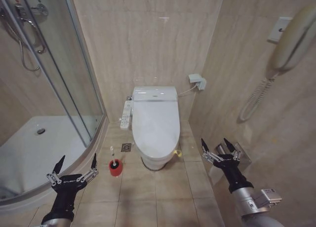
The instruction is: Open the toilet lid, clean the toilet bowl with a toilet brush, close the toilet lid, and flush.
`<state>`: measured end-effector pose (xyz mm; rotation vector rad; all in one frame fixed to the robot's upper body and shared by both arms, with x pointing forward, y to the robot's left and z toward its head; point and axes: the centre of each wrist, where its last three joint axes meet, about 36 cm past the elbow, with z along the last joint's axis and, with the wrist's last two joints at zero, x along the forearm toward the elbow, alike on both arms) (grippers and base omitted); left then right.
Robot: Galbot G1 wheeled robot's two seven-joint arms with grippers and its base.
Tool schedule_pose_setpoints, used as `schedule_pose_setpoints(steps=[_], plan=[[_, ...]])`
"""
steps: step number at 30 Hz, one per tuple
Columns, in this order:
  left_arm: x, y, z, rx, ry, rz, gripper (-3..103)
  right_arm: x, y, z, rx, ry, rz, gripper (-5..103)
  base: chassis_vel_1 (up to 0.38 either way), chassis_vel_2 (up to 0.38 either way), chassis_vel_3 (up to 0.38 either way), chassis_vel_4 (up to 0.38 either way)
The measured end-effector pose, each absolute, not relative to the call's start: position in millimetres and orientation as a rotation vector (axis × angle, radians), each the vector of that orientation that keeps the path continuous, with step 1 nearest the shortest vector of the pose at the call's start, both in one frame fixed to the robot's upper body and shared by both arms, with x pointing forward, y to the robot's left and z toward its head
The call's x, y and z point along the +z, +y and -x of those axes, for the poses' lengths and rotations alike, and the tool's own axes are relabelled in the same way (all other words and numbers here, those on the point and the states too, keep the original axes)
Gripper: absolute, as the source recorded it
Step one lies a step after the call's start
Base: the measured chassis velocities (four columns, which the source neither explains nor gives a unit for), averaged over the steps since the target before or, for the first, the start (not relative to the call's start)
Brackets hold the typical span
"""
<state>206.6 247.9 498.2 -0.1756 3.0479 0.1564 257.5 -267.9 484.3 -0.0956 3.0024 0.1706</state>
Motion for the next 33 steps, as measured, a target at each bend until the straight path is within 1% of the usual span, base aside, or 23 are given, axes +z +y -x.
schedule_pose_setpoints(steps=[12, 16, 21, 24, 33], plan=[[498, 248, -207, 0.157, 3.048, 0.176, 100, 476, -273, -262, 0.153, 2.955, 0.051, 100, -0.258, 0.267, 0.255, -0.264], [498, 248, -207, 0.157, 3.048, 0.176, 100, 469, -275, -254, 0.146, 2.984, 0.069, 100, -0.18, 0.196, 0.118, -0.127], [498, 248, -207, 0.156, 3.048, 0.176, 100, 463, -277, -230, 0.157, 3.055, 0.111, 100, -0.024, 0.021, 0.004, 0.014], [498, 248, -207, 0.156, 3.048, 0.176, 100, 457, -277, -225, 0.151, 3.072, 0.12, 100, 0.062, -0.095, -0.073, 0.066], [498, 248, -207, 0.156, 3.048, 0.176, 100, 386, -283, -218, 0.072, 3.216, 0.228, 100, 0.017, -0.024, -0.029, 0.013]])
